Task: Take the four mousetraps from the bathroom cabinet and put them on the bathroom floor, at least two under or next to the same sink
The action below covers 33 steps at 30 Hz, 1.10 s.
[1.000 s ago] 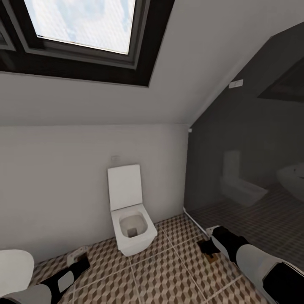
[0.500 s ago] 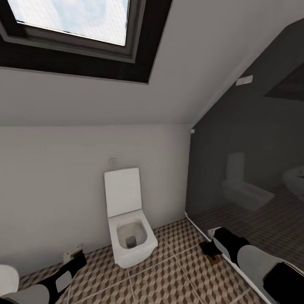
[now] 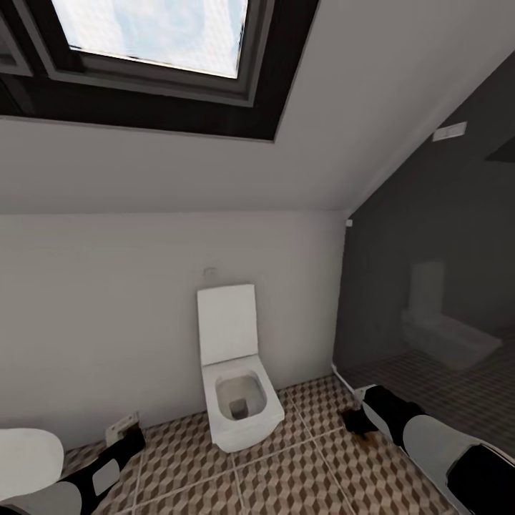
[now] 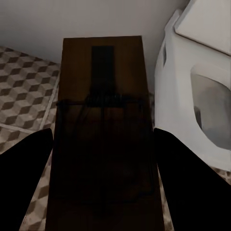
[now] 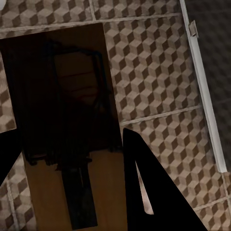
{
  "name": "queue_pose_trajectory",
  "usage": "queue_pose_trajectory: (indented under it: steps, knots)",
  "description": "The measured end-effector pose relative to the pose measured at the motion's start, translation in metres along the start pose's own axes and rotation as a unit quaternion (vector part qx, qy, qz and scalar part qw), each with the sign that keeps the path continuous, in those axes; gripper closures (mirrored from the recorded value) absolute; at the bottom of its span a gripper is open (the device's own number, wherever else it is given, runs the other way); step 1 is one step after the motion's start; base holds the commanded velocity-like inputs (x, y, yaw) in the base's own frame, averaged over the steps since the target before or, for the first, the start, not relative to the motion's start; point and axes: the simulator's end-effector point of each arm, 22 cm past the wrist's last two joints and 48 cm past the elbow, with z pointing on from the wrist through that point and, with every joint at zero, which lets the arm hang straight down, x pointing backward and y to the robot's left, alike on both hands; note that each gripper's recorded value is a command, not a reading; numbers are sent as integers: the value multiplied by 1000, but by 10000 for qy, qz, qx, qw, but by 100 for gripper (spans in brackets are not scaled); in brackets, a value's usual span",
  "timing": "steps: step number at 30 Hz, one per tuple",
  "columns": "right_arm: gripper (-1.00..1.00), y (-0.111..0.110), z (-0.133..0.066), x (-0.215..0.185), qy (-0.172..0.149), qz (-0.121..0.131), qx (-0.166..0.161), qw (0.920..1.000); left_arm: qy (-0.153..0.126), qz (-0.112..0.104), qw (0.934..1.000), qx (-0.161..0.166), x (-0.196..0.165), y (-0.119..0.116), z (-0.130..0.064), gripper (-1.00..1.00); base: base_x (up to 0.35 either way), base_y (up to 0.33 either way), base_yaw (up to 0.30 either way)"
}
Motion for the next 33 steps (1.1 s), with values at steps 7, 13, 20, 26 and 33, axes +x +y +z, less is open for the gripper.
queue_pose_trajectory:
  steps: [7,13,20,26,33]
  knots:
    - [100,-1,0,0,-1,-9,13,10000,9,18,10000,-3,1,-1,0,100,0,-134,86]
    - [100,-1,0,0,-1,-15,23,10000,15,45,10000,3,2,-2,0,100,0,-264,12]
    - [100,-2,0,0,-1,-17,38,10000,18,61,10000,-5,2,-2,0,100,0,-282,2]
    - [100,-2,0,0,0,-20,45,10000,16,63,10000,-13,2,-1,0,100,0,-285,0]
    - [100,-3,0,0,-4,-19,61,10000,8,59,10000,-25,1,1,0,100,0,-285,37]
